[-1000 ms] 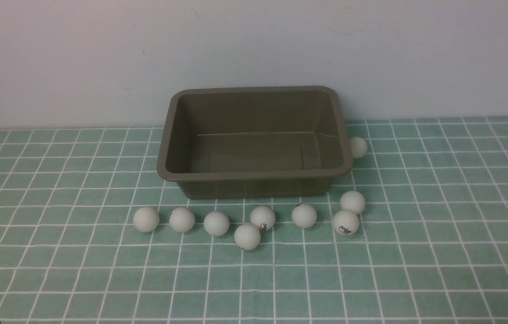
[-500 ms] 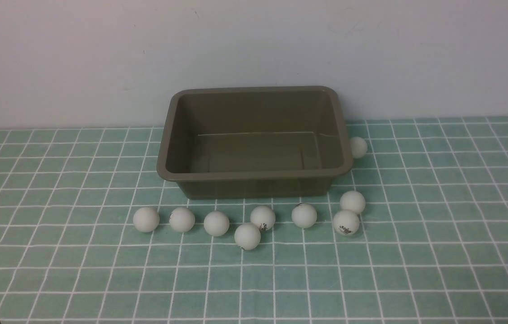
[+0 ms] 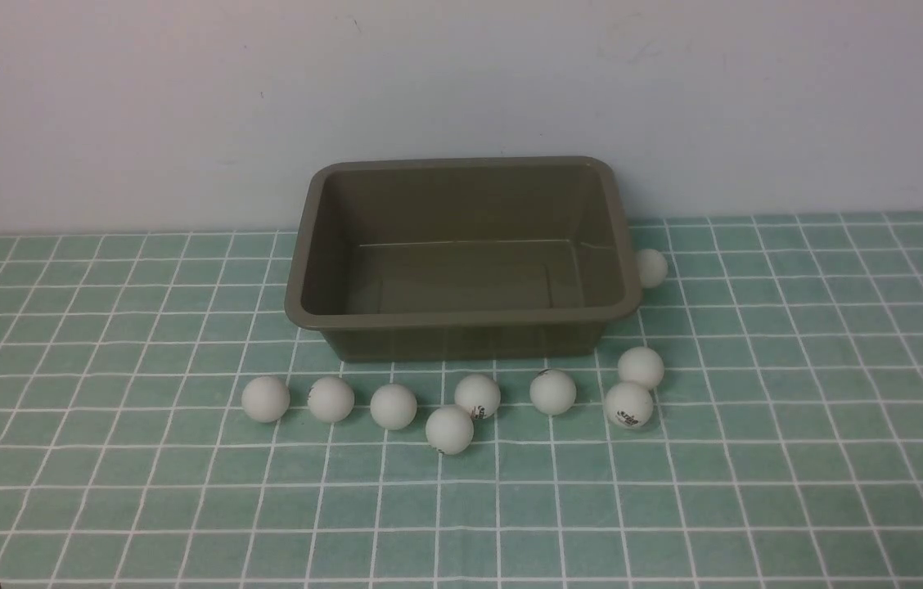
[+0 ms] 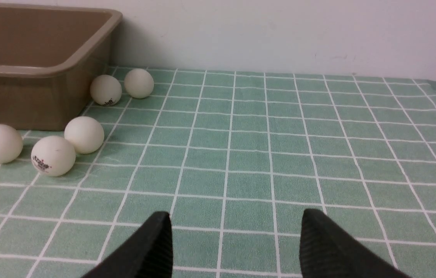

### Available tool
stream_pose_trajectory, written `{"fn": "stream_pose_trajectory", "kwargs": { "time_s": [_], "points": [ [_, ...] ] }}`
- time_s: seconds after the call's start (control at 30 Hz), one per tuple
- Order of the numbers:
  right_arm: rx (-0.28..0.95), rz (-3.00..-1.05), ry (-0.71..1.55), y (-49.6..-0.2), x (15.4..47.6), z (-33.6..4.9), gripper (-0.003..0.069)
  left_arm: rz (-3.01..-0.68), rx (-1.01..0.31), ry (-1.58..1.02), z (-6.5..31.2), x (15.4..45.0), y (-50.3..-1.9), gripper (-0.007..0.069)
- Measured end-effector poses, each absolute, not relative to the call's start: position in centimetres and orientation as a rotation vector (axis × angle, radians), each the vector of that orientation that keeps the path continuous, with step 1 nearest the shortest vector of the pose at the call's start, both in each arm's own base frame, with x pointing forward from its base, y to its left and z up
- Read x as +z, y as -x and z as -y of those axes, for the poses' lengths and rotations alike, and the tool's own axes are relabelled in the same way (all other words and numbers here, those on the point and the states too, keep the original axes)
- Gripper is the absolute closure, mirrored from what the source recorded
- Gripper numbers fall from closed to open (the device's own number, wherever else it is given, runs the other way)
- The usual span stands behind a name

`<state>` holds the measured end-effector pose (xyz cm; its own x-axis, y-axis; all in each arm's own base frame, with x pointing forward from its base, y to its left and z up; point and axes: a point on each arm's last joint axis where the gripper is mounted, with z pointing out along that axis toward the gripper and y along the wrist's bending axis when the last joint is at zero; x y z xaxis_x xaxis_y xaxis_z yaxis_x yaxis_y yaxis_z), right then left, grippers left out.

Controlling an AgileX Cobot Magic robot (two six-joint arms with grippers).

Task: Put the table tennis balls in the box on the green coffee tablecloth.
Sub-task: 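Reach for and grasp a ping pong ball on the table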

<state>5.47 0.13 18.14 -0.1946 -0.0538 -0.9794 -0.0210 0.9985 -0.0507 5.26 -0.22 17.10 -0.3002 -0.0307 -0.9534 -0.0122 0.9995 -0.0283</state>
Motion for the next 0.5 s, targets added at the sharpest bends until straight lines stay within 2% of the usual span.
{"fn": "stream_pose_trajectory", "kwargs": {
  "time_s": [0.17, 0.23, 0.37, 0.43, 0.5],
  "points": [
    [0.019, -1.707, 0.014, -5.5, 19.2, -0.2, 0.0251, -1.876, -0.018, 0.031, 0.2, 17.1, -5.3, 0.0575],
    [0.053, -1.638, -0.005, -5.0, 22.0, -0.3, 0.0251, -1.876, -0.018, 0.031, 0.2, 17.1, -5.3, 0.0575],
    [0.087, -1.581, -0.008, -4.1, 25.3, -0.5, 0.0251, -1.876, -0.018, 0.031, 0.2, 17.1, -5.3, 0.0575],
    [0.121, -1.556, 0.004, -2.7, 28.4, -0.8, 0.0251, -1.876, -0.018, 0.031, 0.2, 17.1, -5.3, 0.0575],
    [0.132, -1.561, 0.012, -2.1, 29.4, -0.9, 0.0251, -1.876, -0.018, 0.031, 0.2, 17.1, -5.3, 0.0575]
  ]
}}
